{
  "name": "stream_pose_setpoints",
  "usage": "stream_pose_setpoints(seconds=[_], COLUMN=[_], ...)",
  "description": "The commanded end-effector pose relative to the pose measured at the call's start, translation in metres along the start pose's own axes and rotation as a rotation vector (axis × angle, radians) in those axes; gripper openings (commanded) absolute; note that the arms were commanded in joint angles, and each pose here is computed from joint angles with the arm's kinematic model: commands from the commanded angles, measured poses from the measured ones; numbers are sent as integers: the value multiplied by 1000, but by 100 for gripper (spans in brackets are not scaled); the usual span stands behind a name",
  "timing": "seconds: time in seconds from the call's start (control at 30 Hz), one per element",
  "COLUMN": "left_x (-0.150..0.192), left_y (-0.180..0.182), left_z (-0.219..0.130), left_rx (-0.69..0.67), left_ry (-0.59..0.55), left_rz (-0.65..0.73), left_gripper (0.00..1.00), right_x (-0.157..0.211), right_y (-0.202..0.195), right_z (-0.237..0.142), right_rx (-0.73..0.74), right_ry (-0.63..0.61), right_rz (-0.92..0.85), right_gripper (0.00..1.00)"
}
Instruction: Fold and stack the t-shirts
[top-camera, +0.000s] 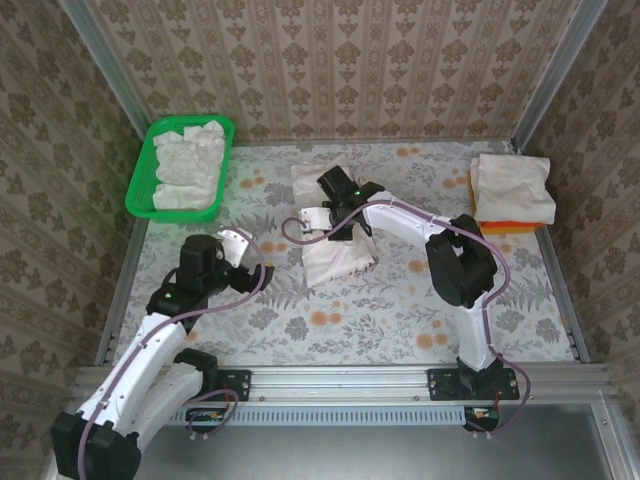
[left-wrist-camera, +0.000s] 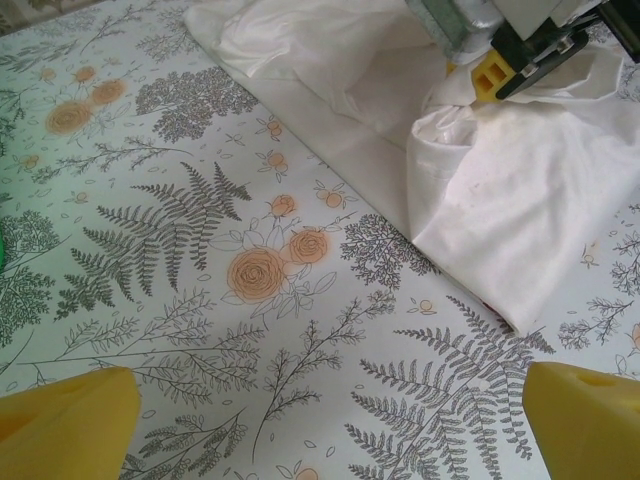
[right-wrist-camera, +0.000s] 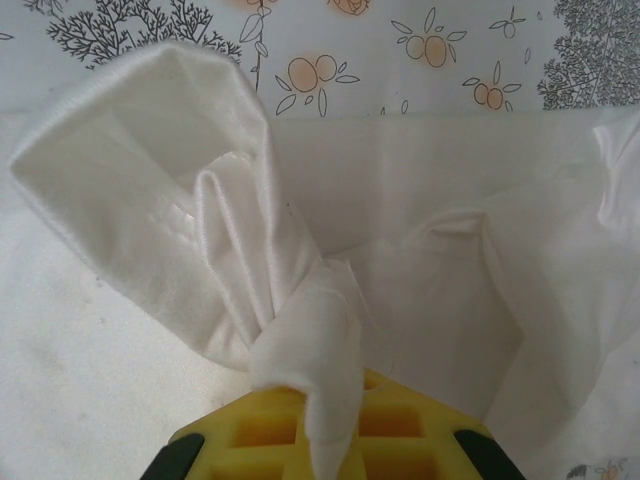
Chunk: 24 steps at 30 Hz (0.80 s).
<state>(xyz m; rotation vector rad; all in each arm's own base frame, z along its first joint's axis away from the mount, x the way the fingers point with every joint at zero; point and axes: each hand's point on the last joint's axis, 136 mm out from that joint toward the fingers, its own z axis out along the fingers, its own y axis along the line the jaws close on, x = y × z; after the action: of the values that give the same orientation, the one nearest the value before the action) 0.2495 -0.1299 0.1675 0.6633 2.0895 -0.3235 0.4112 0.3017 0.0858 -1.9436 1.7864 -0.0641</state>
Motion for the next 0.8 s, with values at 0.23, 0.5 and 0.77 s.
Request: stream_pose_setpoints(seconds=[0.23,0.5,0.77], left_x=[-5,-10,-11], left_y=[-3,-4,-6], left_z=[6,11,13], left_rx=[20,33,38], left_ry=[-17,-25,-22], left_rz=[-11,-18,-17], left_gripper=[100,100,100], right_x=[14,21,22], right_y=[-18,-29,-23], right_z=[12,-2,16], right_rx=[44,102,75], right_ry=[47,61,43], right_rz=[5,18,33], right_gripper=[1,1,2])
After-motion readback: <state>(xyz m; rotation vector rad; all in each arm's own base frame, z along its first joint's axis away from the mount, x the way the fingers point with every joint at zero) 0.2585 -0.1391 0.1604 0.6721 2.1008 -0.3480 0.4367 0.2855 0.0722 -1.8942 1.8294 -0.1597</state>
